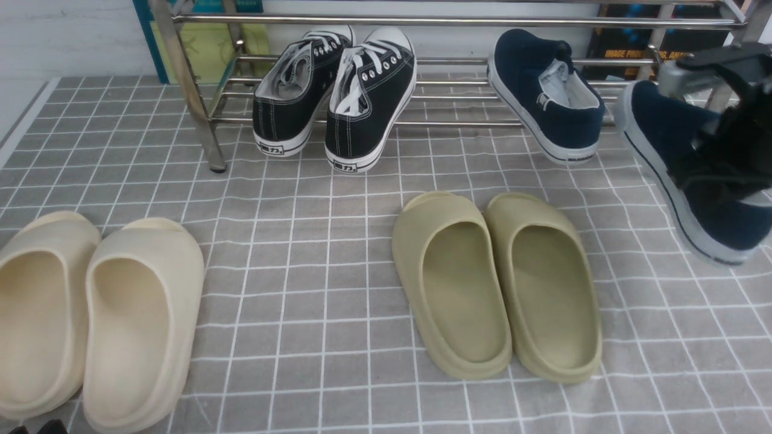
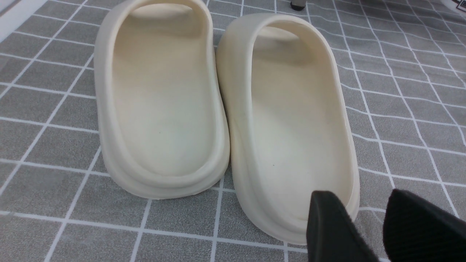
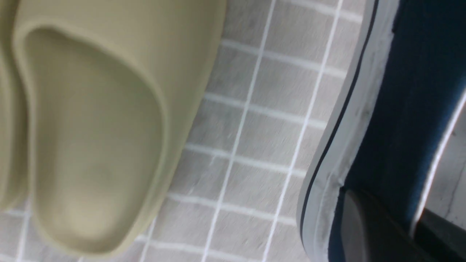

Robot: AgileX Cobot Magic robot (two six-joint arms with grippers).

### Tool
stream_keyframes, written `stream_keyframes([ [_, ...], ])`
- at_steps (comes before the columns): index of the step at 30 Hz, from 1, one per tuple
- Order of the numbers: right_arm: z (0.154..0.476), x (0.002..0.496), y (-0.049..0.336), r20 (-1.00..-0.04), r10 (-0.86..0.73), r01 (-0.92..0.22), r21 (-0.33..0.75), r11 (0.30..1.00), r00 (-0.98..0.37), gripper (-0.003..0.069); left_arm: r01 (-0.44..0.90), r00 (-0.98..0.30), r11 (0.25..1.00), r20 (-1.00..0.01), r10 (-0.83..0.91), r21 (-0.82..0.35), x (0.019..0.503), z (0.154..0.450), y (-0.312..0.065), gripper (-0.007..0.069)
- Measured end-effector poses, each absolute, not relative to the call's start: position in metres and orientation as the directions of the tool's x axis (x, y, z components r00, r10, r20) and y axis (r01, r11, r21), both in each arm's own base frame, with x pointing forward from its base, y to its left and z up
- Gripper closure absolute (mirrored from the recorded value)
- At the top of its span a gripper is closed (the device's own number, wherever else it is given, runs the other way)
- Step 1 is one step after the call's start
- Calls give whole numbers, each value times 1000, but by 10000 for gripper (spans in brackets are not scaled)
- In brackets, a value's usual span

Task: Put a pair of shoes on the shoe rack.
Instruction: Use the right arm to put a shoe into the shoe rack

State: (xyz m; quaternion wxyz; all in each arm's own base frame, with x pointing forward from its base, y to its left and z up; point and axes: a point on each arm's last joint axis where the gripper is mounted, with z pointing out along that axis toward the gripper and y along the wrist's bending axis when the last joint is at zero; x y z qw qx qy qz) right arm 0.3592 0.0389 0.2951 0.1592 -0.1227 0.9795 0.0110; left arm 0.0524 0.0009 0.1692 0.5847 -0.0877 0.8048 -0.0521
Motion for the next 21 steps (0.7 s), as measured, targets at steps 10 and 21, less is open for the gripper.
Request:
stream_keyframes([
  [10, 282, 432, 41, -385, -349, -325, -127, 937, -854, 624, -80, -301, 979, -932, -202, -186, 52, 169, 1, 386],
  [21, 263, 476, 49, -449, -345, -331, -113, 937, -824, 624, -80, -301, 979, -932, -202, -186, 52, 169, 1, 386],
])
